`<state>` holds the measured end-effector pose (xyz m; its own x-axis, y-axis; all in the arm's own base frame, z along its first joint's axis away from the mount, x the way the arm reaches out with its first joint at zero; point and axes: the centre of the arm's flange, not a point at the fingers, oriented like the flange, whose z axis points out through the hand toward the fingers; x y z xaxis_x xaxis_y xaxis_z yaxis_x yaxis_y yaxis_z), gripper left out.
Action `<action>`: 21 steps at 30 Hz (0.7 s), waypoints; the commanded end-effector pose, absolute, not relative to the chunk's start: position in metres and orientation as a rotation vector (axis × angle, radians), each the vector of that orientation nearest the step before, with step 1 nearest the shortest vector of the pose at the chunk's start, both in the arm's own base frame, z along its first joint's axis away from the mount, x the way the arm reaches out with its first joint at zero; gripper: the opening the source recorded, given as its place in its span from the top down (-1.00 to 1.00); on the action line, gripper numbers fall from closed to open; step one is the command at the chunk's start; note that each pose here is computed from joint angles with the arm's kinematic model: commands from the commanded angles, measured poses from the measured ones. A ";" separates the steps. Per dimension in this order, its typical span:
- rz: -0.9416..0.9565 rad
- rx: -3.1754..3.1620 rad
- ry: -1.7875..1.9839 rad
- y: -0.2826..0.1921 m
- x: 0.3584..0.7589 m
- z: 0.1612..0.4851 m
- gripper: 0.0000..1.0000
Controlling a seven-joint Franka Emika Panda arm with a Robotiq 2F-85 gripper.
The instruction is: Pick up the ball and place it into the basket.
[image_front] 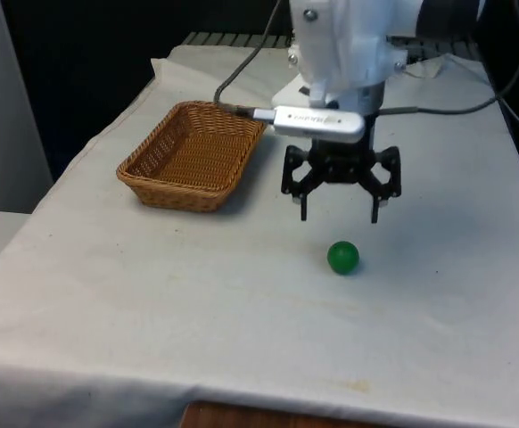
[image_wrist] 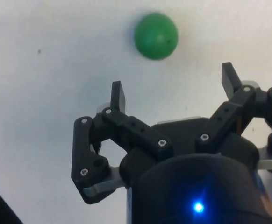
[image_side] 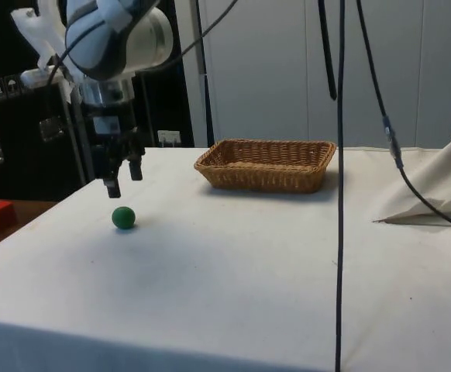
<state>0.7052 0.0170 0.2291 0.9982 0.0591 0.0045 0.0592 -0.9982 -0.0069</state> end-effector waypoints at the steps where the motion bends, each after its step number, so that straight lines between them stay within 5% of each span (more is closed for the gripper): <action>1: -0.013 -3.125 -0.092 0.015 0.708 0.224 -1.00; 21: -0.020 -3.081 -0.109 0.000 0.727 0.168 -1.00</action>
